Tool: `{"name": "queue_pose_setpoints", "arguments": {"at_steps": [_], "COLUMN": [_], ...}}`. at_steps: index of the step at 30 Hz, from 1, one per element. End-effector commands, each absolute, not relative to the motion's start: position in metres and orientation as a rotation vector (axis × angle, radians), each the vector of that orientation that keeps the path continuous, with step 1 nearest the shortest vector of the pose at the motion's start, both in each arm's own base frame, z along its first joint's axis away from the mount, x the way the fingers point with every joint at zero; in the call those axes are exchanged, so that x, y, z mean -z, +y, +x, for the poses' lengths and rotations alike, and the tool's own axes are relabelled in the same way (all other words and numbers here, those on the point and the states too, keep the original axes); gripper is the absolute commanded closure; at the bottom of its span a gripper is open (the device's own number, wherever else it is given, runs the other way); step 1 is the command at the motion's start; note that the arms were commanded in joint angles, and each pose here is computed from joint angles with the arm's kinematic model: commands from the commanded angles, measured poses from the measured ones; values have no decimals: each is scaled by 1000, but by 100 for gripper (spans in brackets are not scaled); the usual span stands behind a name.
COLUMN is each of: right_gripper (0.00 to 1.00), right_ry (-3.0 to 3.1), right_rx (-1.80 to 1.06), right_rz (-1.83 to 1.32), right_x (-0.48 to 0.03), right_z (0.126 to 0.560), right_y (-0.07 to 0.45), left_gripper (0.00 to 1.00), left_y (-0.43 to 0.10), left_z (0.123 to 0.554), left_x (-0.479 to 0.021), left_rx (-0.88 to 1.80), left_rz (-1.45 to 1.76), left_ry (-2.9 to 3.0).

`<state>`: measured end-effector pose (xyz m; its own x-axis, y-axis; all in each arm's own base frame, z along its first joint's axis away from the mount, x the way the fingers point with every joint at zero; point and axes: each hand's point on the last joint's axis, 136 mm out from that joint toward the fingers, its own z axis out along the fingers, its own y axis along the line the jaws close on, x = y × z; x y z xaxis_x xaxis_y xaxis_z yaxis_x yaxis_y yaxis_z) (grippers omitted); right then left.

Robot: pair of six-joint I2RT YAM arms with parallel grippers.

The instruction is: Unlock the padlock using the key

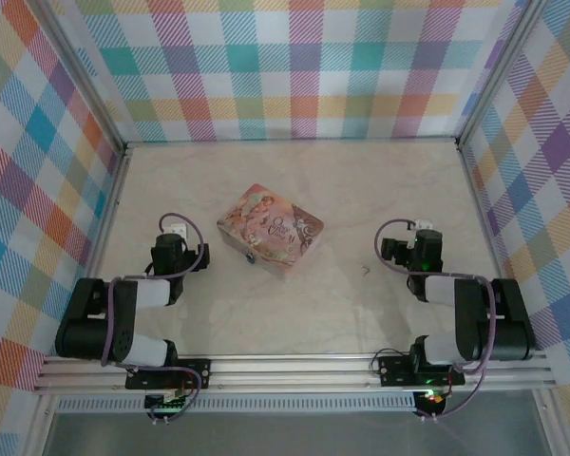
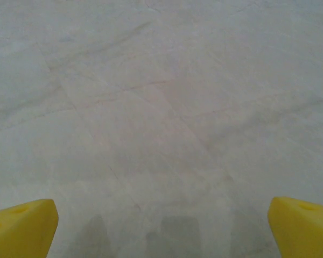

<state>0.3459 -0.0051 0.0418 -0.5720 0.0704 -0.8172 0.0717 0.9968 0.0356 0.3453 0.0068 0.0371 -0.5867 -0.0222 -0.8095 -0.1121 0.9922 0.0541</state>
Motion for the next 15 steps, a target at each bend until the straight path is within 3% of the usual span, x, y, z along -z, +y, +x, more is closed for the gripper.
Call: {"name": "queue_pose_setpoints", "arguments": {"at_steps": [1, 15], "right_gripper": [0, 0], "right_ry": [1935, 1934], "right_rx": [-57, -57], "right_rz": [31, 31], "right_x": [-93, -93], "right_z": [397, 397], "right_y": [11, 11], "left_gripper": [0, 0], "left_y": [4, 4], "left_z": [394, 394], "left_x": [-82, -82], "left_rx": [-111, -112], "left_rz": [-189, -191], "left_ry": [1954, 1955]}}
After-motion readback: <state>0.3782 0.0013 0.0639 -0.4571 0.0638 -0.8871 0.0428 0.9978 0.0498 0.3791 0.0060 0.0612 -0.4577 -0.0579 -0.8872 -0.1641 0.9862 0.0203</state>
